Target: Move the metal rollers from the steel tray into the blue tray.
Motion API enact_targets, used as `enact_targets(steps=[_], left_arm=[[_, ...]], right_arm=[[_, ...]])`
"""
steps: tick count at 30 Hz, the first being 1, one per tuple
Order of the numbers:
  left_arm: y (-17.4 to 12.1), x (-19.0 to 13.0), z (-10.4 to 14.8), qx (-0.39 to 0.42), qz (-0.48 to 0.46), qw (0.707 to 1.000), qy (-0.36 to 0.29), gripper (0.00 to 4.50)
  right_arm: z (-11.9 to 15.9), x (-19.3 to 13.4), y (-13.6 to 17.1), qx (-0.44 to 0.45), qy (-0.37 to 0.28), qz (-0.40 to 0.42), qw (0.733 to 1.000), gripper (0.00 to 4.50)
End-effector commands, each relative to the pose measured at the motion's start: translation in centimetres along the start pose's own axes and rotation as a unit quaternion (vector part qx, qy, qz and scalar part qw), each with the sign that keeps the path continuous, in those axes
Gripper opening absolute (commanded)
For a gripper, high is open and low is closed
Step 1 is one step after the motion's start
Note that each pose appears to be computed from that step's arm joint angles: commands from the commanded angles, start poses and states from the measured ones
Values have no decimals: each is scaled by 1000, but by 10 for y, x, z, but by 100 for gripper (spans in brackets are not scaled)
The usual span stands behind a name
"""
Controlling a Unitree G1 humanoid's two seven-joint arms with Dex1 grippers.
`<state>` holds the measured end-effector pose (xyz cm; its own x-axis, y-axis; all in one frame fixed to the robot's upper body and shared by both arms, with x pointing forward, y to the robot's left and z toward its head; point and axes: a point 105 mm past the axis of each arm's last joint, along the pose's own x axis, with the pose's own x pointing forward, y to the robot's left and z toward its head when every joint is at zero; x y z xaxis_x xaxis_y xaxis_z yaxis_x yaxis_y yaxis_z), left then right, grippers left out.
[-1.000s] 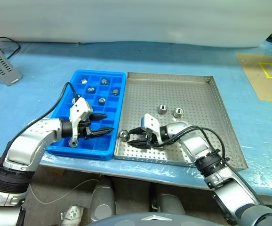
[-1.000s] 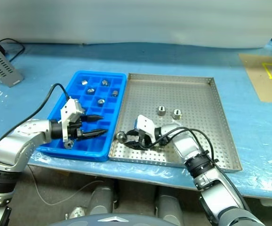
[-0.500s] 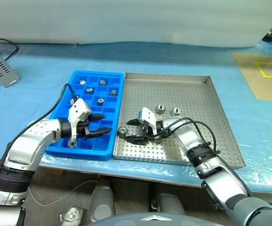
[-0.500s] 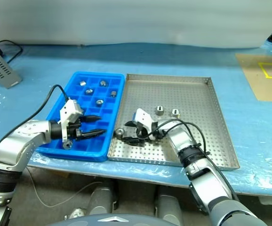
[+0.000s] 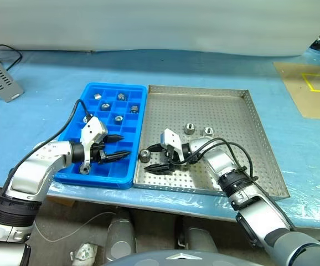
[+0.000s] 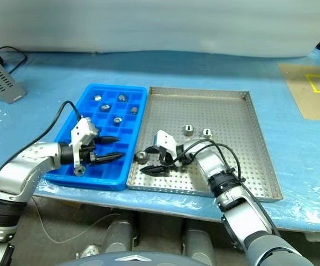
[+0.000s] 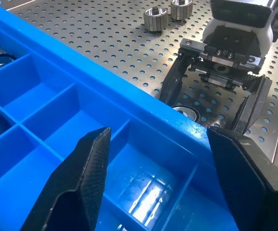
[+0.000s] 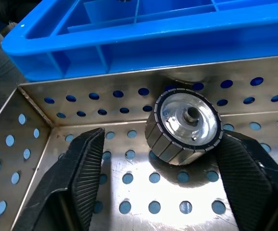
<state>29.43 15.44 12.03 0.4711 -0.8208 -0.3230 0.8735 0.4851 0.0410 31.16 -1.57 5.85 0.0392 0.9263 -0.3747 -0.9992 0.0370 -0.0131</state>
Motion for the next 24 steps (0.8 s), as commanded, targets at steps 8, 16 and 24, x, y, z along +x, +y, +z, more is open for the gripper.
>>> enact_targets(steps=[8, 16, 24], left_arm=[[4, -4, -1, 9, 5, 1000, 1, 338], [6, -3, -6, 8, 1, 1000, 0, 338], [2, -2, 4, 18, -7, 1000, -17, 338]], right_arm=[[14, 26, -9, -10, -7, -23, 1000, 184], [15, 22, -11, 7, -16, -24, 1000, 164], [22, -21, -6, -22, -7, -12, 1000, 164]])
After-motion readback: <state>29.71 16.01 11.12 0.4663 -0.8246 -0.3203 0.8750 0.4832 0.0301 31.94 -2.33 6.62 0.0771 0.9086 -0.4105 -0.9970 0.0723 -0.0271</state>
